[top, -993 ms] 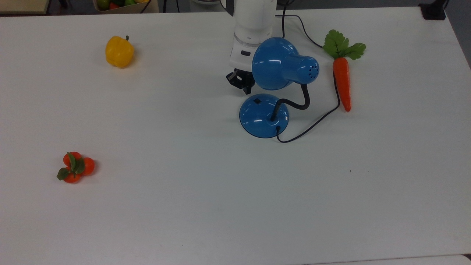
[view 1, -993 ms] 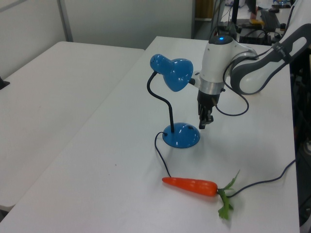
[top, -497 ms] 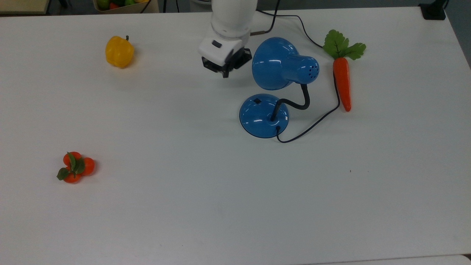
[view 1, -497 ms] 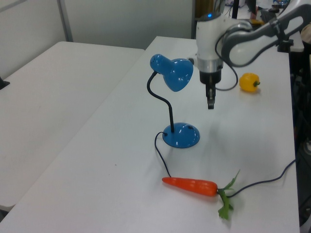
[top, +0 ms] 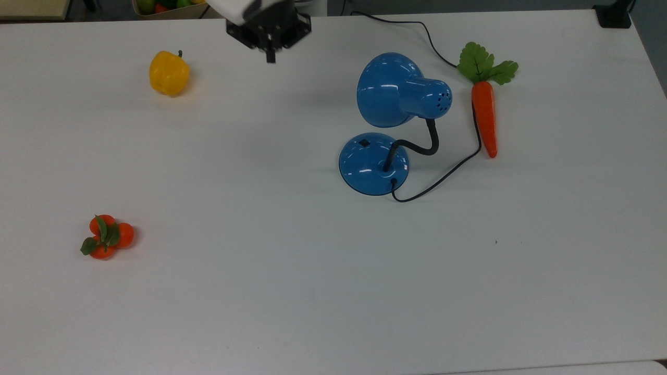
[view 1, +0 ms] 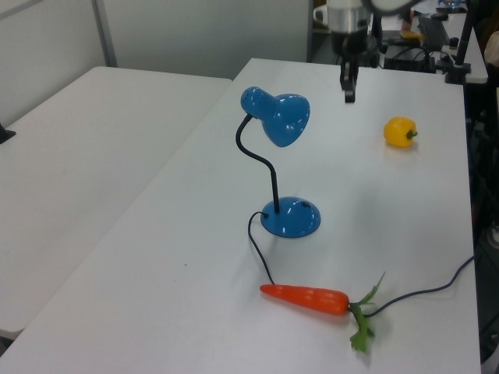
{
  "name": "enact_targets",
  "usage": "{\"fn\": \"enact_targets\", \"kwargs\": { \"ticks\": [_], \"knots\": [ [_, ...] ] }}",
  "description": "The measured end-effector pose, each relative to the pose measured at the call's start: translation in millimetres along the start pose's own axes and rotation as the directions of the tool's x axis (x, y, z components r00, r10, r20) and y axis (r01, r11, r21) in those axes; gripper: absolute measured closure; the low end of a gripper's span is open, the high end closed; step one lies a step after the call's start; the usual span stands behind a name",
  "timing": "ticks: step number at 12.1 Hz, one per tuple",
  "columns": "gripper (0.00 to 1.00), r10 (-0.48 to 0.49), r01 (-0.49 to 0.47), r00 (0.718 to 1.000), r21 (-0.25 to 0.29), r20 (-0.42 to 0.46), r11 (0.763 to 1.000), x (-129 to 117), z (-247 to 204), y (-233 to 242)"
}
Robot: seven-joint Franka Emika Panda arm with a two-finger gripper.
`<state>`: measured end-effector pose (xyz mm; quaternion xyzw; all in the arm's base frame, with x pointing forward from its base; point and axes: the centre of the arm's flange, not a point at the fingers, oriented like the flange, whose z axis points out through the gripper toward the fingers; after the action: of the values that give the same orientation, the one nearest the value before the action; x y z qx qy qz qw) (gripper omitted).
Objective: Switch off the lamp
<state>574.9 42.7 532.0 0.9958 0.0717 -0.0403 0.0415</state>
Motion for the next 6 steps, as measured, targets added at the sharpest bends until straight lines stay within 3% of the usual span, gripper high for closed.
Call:
{"fn": "enact_targets", "kwargs": {
  "ticks": [2,6],
  "knots": [
    [0.99,0.03,-0.03,0.999,0.0,-0.027,1.0,-9,-37,16],
    [0.97,0.039,-0.039,0.998,-0.001,-0.049,0.999,-25,-64,20]
  ]
}}
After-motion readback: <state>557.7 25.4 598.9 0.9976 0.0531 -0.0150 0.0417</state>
